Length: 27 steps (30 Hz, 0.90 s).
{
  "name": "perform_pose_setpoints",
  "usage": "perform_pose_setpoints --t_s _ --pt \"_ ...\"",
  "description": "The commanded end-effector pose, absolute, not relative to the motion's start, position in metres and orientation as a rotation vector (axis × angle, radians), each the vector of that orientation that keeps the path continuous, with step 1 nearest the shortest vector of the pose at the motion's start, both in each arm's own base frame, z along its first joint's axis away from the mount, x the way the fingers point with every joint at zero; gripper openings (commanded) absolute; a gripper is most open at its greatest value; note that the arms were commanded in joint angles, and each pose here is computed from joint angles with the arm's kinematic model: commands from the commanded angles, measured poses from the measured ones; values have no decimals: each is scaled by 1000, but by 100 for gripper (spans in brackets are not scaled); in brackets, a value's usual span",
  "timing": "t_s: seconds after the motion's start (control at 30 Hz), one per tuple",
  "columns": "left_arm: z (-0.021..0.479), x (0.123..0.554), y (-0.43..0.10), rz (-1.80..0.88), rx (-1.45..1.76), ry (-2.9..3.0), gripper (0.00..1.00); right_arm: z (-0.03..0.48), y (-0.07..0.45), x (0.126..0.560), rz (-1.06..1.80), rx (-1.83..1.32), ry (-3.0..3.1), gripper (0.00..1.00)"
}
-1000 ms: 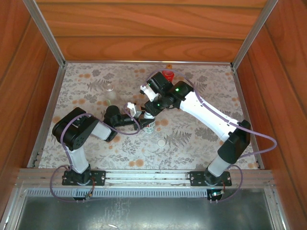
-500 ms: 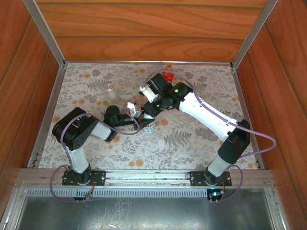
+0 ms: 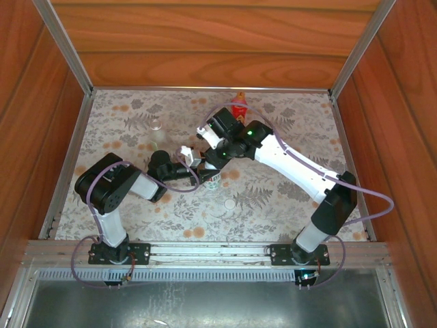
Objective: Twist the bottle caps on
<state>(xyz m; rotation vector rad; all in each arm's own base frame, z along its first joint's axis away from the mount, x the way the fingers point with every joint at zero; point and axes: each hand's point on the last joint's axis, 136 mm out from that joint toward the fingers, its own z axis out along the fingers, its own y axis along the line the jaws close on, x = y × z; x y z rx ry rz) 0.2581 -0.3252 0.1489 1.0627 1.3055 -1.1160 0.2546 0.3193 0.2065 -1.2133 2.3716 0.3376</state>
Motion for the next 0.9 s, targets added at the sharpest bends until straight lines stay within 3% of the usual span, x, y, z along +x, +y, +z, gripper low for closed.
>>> perform_pose_setpoints --t_s 0.0,0.87 --pt "147 259 -327 -1123 1072 1298 58 192 318 243 332 -1254 2397 45" --pt "148 260 -326 -1123 1064 1303 58 206 330 247 497 -1104 2189 41"
